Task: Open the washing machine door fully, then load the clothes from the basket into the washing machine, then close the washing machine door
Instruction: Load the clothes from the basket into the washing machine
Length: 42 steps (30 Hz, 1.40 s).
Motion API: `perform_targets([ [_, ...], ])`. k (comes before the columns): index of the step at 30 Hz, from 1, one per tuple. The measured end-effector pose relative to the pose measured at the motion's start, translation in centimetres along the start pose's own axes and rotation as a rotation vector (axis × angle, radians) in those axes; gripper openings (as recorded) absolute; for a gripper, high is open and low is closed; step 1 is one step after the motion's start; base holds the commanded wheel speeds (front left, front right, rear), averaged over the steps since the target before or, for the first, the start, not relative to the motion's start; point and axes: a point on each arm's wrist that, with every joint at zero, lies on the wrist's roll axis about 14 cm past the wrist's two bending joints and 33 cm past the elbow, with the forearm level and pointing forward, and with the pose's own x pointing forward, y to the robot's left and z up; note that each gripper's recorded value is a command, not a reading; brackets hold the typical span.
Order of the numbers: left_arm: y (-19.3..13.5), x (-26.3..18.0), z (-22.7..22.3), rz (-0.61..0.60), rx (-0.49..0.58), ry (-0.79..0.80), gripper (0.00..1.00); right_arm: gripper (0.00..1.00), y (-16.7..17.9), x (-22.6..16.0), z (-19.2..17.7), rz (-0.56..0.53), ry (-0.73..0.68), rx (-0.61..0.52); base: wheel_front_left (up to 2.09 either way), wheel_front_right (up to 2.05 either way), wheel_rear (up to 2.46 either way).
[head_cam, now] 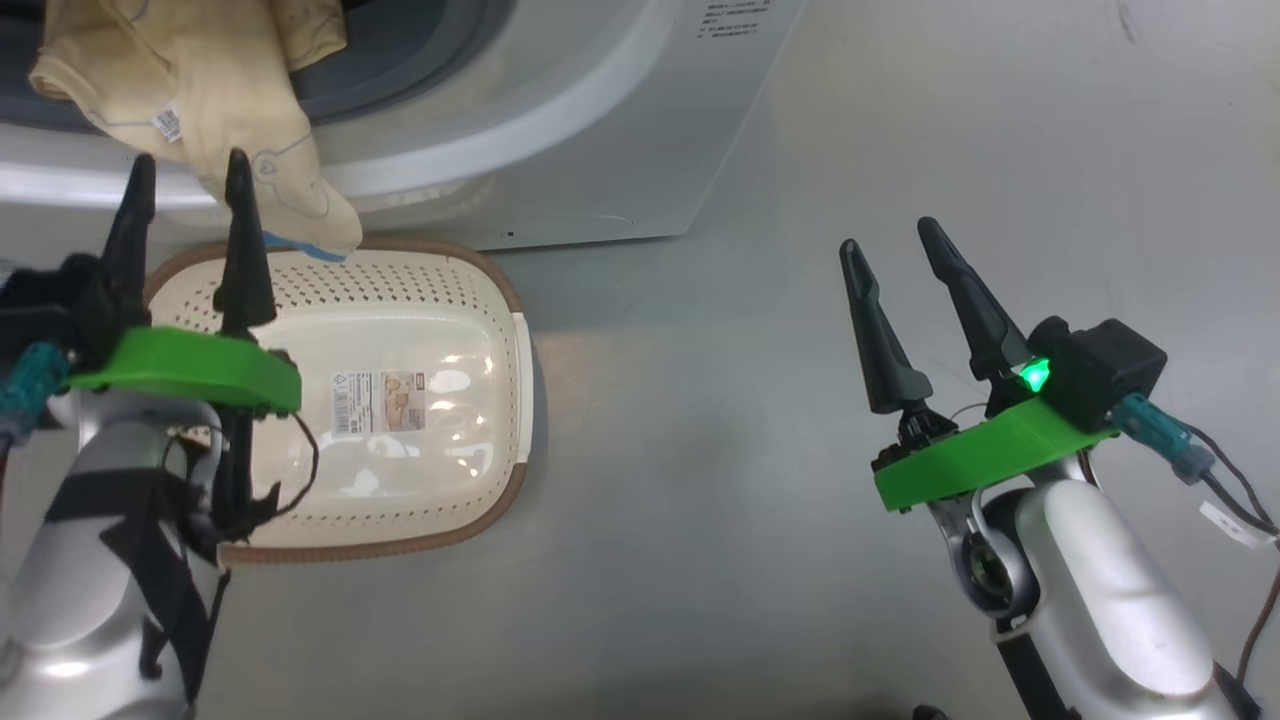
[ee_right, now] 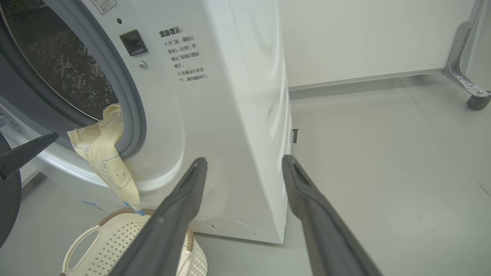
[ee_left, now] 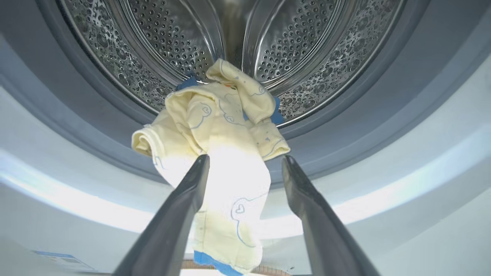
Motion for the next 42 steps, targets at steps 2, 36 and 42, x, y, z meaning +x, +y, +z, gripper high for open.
perform_targets([
  [2,0.1,-1.3,-0.7,0.011,-0.014,0.015,1.00,1.00,0.1,0.0,-0.1,0.003,0.001,0.001,0.00,0.00,0.00],
  [36,2.6,-12.6,-4.3,0.163,-0.052,0.101,1.00,1.00,-0.3,-1.7,0.7,-0.025,-0.006,-0.017,0.00,0.00,0.00],
  [42,2.9,-12.5,-3.8,0.164,-0.050,0.084,1.00,1.00,-0.5,-1.8,0.8,-0.032,-0.009,-0.020,0.00,0.00,0.00],
])
